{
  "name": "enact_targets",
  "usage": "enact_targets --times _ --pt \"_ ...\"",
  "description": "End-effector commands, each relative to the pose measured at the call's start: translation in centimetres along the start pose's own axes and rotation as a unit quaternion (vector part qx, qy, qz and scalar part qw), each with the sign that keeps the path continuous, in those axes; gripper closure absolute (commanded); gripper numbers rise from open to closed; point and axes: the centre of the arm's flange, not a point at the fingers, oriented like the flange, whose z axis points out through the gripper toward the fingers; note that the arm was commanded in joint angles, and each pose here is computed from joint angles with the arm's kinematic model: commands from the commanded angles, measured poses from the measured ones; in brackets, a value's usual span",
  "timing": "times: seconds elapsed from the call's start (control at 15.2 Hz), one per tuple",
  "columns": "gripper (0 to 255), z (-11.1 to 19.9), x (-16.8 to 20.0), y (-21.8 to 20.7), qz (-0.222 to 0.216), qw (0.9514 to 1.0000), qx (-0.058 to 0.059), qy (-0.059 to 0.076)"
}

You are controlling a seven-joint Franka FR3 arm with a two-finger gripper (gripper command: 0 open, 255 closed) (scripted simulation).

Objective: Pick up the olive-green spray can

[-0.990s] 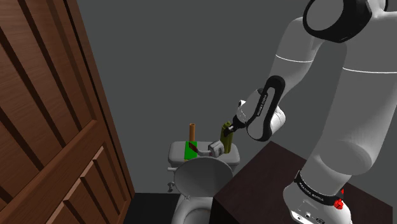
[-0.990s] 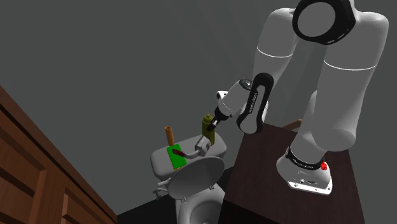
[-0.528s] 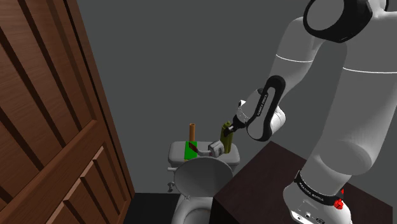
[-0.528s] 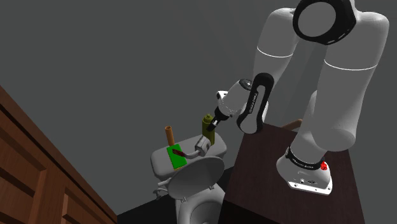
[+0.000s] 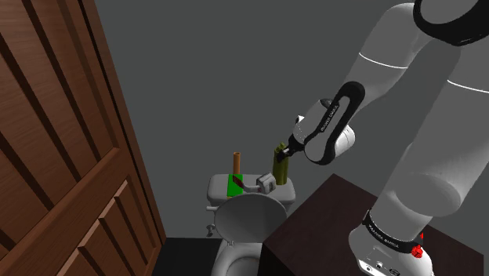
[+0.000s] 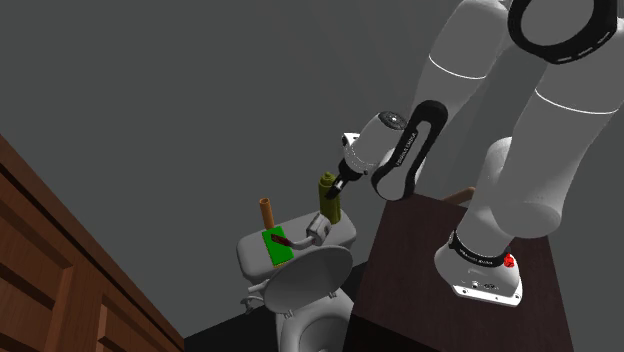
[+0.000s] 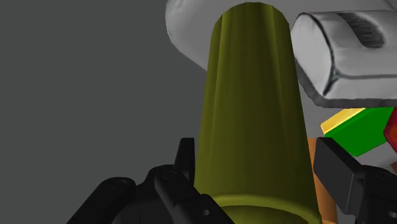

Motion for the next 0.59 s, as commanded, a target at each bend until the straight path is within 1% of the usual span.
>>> enact_targets --times 0.0,0.4,0.53 --pt "255 -1.0 0.5 0.1 0.000 1.0000 0.000 0.000" --pt "255 -3.9 1.9 0.2 0.000 1.0000 0.000 0.000" --pt "255 -3.9 1.9 0.2 0.000 1.0000 0.000 0.000"
